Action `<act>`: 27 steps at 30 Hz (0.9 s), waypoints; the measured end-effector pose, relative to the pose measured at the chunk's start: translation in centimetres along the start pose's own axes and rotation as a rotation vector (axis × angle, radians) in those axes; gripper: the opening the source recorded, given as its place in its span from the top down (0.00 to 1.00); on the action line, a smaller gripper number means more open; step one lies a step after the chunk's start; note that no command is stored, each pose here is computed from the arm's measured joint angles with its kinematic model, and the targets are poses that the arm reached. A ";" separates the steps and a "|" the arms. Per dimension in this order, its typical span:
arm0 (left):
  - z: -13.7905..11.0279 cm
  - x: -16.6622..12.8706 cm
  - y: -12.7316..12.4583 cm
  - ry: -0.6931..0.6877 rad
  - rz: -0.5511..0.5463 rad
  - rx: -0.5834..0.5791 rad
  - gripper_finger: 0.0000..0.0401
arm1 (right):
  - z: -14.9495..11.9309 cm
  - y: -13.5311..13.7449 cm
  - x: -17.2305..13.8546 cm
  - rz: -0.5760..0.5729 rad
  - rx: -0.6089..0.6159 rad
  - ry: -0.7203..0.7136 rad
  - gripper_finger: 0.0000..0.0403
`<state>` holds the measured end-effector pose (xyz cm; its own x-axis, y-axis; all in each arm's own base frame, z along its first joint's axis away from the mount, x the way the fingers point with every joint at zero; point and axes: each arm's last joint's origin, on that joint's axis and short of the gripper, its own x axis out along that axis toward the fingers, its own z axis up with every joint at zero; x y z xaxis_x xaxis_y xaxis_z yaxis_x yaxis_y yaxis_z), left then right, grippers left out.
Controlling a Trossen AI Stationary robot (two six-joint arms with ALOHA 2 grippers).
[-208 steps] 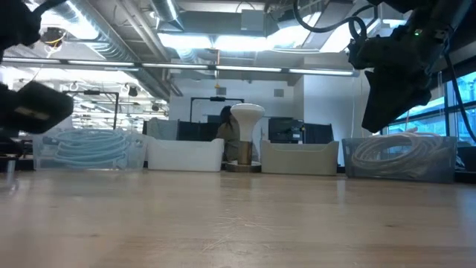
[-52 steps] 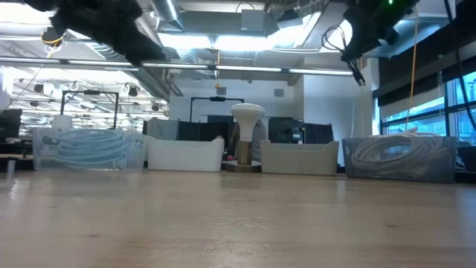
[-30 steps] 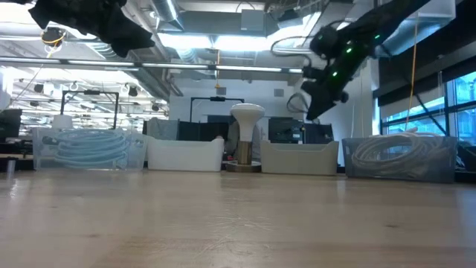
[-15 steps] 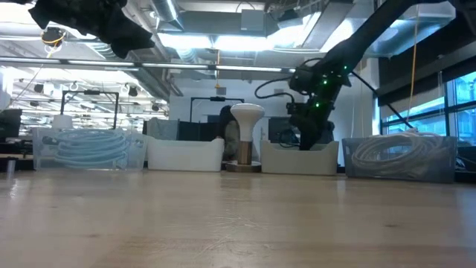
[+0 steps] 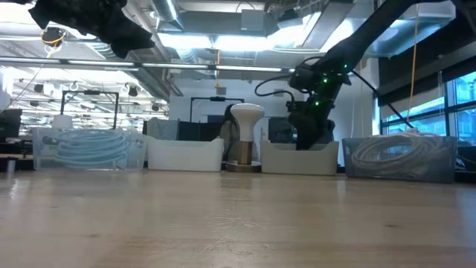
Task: Pick & Place USB Port
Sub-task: Return to Home Position
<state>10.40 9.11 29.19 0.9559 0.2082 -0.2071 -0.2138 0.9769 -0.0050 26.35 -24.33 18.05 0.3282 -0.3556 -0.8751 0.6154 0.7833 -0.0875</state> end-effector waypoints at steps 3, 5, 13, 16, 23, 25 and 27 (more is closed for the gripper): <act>0.0 0.0 0.0 0.002 0.000 -0.001 0.60 | 0.2 -0.1 -0.9 -0.003 0.011 -0.025 0.44; 0.0 0.0 0.0 0.001 0.000 -0.001 0.60 | 0.4 -0.1 -1.9 -0.005 0.026 -0.051 0.43; -0.1 0.0 0.0 0.008 0.000 -0.007 0.59 | 0.9 0.1 -8.3 0.009 0.073 -0.202 0.43; -0.1 0.2 0.2 0.009 0.025 -0.005 0.60 | 0.4 0.5 -11.1 0.020 0.087 -0.228 0.43; -0.1 2.8 2.8 0.056 0.253 0.016 0.60 | -1.3 1.6 -16.6 0.056 0.114 -0.300 0.42; 0.7 3.7 3.6 0.058 0.281 0.046 0.60 | -1.6 2.0 -17.6 0.069 0.119 -0.321 0.42; 1.1 4.8 4.5 0.092 0.291 0.063 0.60 | -1.8 2.4 -18.3 0.082 0.115 -0.336 0.42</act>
<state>14.27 14.60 29.28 0.8336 0.4770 -0.2784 -0.4602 0.8786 0.1276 20.57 -15.08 32.99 0.5851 -0.4569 -0.6700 0.6478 0.7603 0.0473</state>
